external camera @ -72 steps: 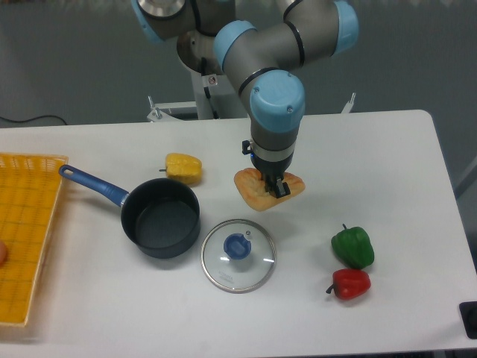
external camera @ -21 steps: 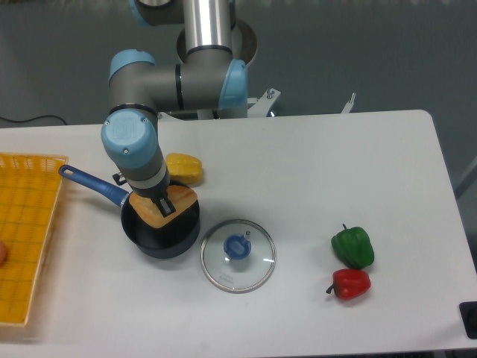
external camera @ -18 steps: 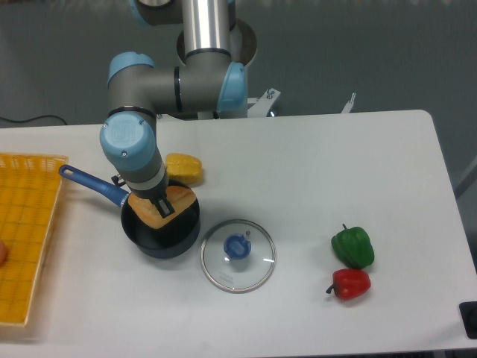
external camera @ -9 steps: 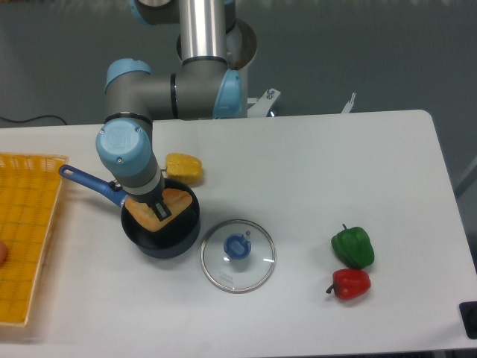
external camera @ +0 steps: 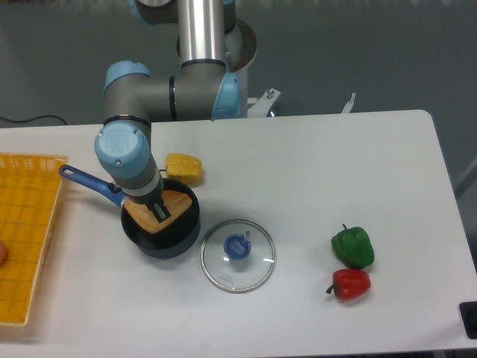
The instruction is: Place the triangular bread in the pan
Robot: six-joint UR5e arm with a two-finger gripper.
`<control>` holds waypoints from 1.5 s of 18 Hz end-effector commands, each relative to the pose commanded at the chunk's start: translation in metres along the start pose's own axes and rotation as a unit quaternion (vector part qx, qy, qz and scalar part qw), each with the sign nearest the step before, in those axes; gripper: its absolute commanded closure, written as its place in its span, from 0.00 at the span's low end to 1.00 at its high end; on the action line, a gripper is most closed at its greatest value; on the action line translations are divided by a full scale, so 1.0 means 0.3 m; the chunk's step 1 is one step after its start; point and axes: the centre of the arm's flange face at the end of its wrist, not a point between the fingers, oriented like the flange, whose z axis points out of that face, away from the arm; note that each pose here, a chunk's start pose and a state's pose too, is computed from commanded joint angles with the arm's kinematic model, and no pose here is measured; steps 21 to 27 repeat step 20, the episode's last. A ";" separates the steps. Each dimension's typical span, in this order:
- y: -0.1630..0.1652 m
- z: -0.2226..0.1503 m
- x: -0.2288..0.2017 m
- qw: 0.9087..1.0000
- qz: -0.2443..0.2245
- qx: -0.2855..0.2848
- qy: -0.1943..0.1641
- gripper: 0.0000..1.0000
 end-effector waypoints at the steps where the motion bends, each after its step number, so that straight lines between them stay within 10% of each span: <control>1: -0.007 0.003 0.006 1.000 0.002 -0.001 0.001 0.00; 27: -0.029 -0.105 -0.053 0.998 -0.005 0.034 -0.058 0.00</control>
